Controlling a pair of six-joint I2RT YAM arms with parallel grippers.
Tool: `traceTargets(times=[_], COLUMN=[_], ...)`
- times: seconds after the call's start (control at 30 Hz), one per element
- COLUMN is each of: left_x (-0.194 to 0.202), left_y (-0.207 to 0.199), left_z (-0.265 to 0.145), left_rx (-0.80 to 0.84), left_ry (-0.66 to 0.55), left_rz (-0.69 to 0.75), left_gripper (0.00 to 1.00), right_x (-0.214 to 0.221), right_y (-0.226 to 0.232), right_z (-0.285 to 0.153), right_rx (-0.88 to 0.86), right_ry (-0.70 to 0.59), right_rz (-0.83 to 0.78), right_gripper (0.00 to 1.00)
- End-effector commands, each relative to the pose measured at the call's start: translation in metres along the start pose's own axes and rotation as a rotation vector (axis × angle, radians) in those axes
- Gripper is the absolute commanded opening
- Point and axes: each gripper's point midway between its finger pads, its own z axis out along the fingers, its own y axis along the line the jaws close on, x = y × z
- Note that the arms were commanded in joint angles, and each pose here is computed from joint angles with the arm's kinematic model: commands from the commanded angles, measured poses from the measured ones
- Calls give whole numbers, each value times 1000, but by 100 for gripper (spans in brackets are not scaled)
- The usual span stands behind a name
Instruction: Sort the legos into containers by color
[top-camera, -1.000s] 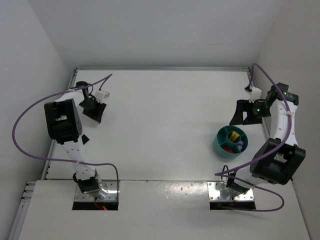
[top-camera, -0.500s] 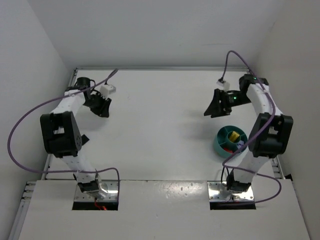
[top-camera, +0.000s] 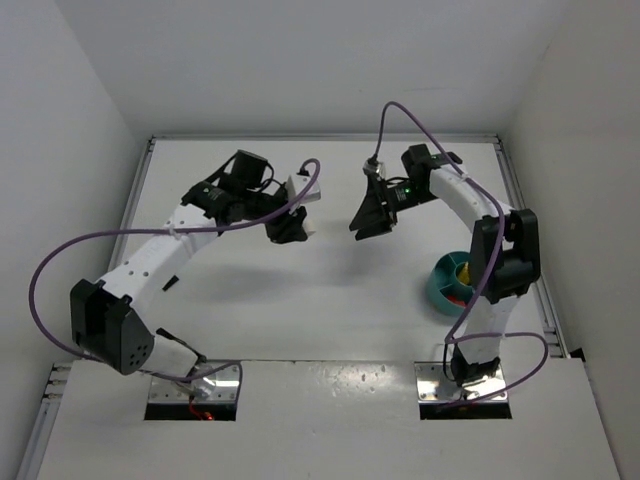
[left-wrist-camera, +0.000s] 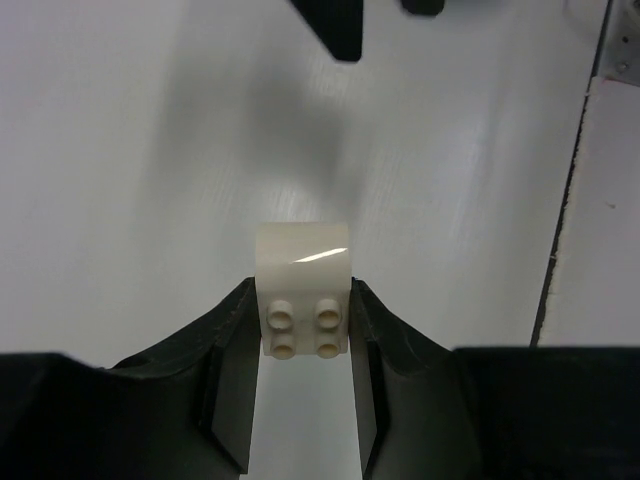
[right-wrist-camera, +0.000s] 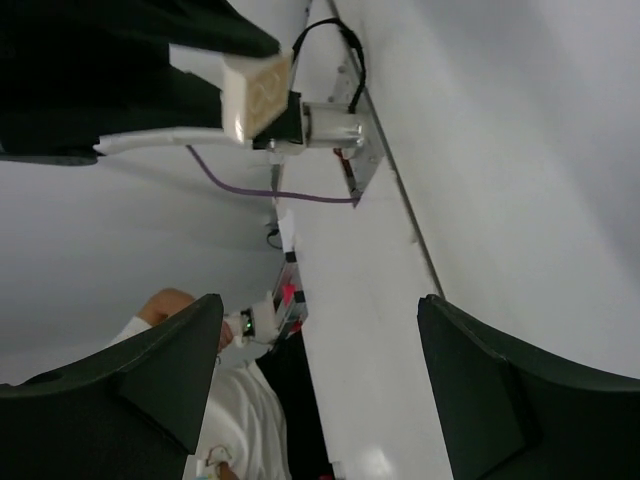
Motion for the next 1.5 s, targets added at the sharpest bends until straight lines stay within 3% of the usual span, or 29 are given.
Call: traceTargets(times=[0.0,0.37,0.57,0.67,0.97,1.07,1.13,1.17,1.2,1.23,1.3,1.4,1.47], left_x=[-33,-59,-61,-60,-58,-58,-58,-52,-54,-53,-52,-41,-40], left_y=[-12,-36,-44,-49,-56,-56,-54,-50,-49,-46,-37,-28,-29], left_z=[4,29,35,35,38,38,38,39,37,36,32,16,8], left_rx=[-3,51,53,61,71,71,58,34,18,2,-47,-29,16], left_ry=[-55,-73,-74,-73,-70,-70,-65,-47,-50,-44,-39,-24,-46], left_rz=[39,33,32,36,48,48,38,34,27,26,11,-34,-52], left_gripper=[23,23,23,23,23,24,36,50,50,60,68,94,99], right_x=[-10,-4,0,-2,-2,-2,-2,-5,-7,-7,-9,-9,-6], right_y=[30,39,39,38,39,40,35,34,34,32,28,11,2], right_z=[12,50,64,65,70,70,71,64,60,56,43,17,-8], right_rx=[-109,-108,-106,-107,-148,-158,-132,-120,-100,-78,12,151,207], right_ry=[13,114,149,144,157,155,155,137,123,115,95,83,74], right_rz=[-26,-67,-77,-87,-54,-62,-69,-75,-103,-109,-170,-223,-192], right_gripper=[79,79,71,56,25,9,0,0,0,0,0,0,0])
